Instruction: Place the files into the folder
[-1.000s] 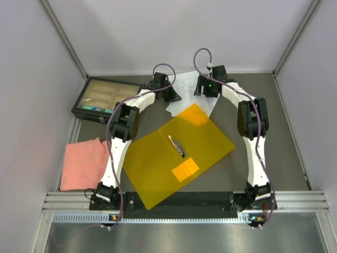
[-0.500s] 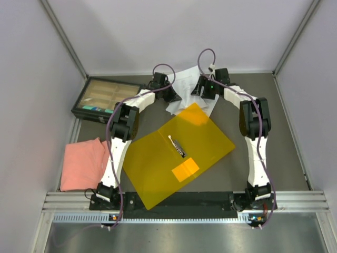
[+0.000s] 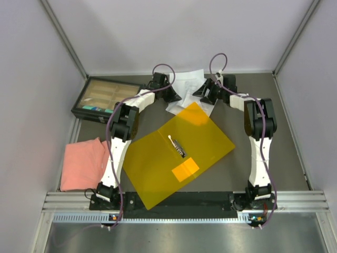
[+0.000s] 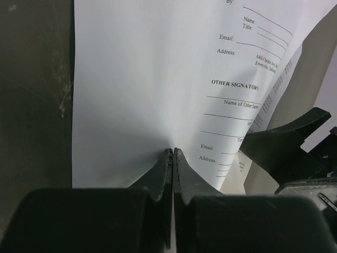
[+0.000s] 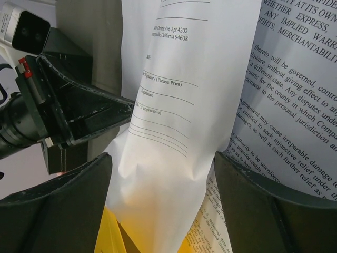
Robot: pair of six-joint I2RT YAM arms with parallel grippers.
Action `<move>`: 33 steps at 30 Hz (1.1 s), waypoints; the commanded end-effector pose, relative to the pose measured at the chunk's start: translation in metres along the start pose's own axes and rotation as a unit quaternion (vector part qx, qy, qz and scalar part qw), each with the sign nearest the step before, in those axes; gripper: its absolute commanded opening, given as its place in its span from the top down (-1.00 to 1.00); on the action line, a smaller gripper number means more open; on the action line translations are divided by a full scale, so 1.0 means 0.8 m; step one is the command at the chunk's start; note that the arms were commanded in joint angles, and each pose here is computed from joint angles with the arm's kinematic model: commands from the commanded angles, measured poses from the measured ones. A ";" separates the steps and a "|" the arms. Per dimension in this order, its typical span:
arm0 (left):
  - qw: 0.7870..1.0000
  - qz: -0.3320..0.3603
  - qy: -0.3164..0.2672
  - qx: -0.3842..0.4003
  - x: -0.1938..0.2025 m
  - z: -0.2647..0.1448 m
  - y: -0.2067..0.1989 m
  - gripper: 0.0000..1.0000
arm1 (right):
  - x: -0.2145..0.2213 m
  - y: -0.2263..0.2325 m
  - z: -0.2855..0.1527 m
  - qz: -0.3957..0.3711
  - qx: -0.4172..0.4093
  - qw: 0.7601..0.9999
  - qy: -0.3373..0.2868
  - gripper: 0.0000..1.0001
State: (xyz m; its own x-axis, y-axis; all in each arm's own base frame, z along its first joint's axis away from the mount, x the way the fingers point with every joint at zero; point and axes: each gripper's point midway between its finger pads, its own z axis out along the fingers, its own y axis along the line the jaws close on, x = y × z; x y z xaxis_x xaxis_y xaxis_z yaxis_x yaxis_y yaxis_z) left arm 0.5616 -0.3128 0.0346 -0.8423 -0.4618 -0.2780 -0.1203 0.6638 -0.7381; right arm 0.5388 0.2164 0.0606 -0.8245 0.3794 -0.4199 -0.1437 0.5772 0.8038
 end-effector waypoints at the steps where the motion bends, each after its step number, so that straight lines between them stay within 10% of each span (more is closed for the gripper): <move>1: 0.995 -0.022 0.060 -0.073 0.052 0.021 0.077 0.98 | -0.016 -0.022 0.009 -0.023 0.060 0.997 -0.029 -0.57; 23: 0.994 -0.032 0.079 -0.063 0.057 0.024 0.086 1.00 | -0.022 -0.076 -0.047 -0.071 0.345 0.936 -0.009 -0.68; 33: 0.994 -0.035 0.078 -0.063 0.057 0.024 0.088 1.00 | 0.026 -0.040 -0.055 -0.046 0.236 0.970 0.040 -0.64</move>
State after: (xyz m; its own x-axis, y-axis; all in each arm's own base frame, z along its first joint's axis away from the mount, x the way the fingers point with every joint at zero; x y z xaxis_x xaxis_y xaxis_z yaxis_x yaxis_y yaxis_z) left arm 0.5611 -0.3130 0.0326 -0.8645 -0.4427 -0.2381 -0.1057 0.6231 -0.7750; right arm 0.5308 0.1608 0.0458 -0.8109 0.2833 -0.5120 0.0729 0.9171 0.3919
